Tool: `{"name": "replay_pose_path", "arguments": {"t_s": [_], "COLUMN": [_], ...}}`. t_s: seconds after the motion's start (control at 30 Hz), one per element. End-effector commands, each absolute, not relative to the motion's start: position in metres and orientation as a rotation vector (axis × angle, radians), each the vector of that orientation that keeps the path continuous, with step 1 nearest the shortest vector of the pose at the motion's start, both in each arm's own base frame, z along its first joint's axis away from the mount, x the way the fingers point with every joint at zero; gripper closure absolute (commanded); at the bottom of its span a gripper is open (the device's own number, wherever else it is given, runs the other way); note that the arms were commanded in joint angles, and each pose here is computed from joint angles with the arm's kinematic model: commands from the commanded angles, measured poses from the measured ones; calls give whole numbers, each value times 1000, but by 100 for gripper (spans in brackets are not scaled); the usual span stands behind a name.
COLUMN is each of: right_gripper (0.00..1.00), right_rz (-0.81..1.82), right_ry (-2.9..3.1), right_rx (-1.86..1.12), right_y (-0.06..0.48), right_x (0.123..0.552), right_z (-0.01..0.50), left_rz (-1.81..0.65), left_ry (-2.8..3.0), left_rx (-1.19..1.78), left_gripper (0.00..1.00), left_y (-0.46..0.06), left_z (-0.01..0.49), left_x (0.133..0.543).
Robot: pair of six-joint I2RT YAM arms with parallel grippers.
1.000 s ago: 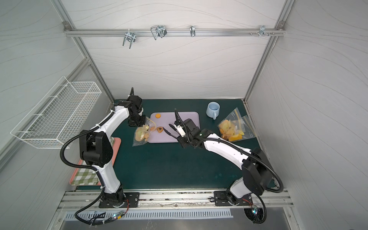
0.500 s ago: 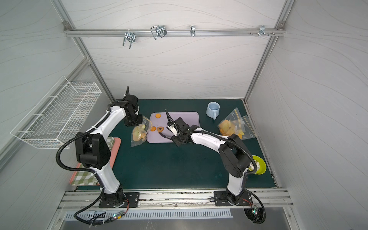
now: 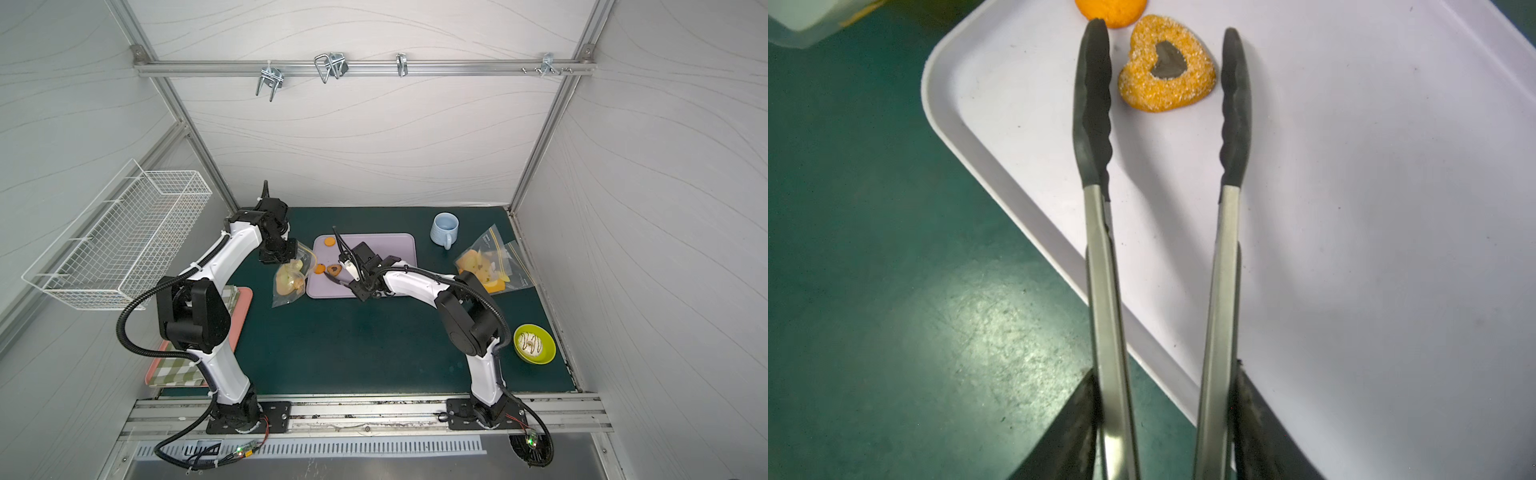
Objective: Put the cookies into a resealable bag to prevent moisture
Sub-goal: Pick up the cookie from the tray, then place the cookie in the ziploc bag.
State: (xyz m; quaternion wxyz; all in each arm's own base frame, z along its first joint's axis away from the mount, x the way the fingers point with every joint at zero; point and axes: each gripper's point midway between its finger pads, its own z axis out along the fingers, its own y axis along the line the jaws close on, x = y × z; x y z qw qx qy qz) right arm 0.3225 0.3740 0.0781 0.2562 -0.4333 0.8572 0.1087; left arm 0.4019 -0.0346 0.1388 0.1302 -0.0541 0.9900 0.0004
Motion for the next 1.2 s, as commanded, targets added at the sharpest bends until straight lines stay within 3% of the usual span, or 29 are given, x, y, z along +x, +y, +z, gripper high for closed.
{"name": "replay_pose_path", "arguments": {"t_s": [0.0,0.23,0.37,0.77,1.17], "right_gripper": [58,63,63,64,64], "right_rz": [287,255,239,492,570], "right_ry": [2314,2275,2191,1981,1980], "right_rx": [-1203,-1095,-959,-995,-1166], "right_y": [378,366,348,358,408], "right_x": [322,327,330,292,278], "right_z": [79,102,143,231,214], "left_rz": [-18,-63,-94,-146,-180], "left_ry": [2843,2851,2857,2865,2861], "left_rx": [-163,-150,-146,-130,-121], "left_gripper": [100,100,100,100,100], "left_y": [-33,-39,-43,-50,-54], "left_z": [150,148,146,144,146], "left_x": [403,403,403,403,403]}}
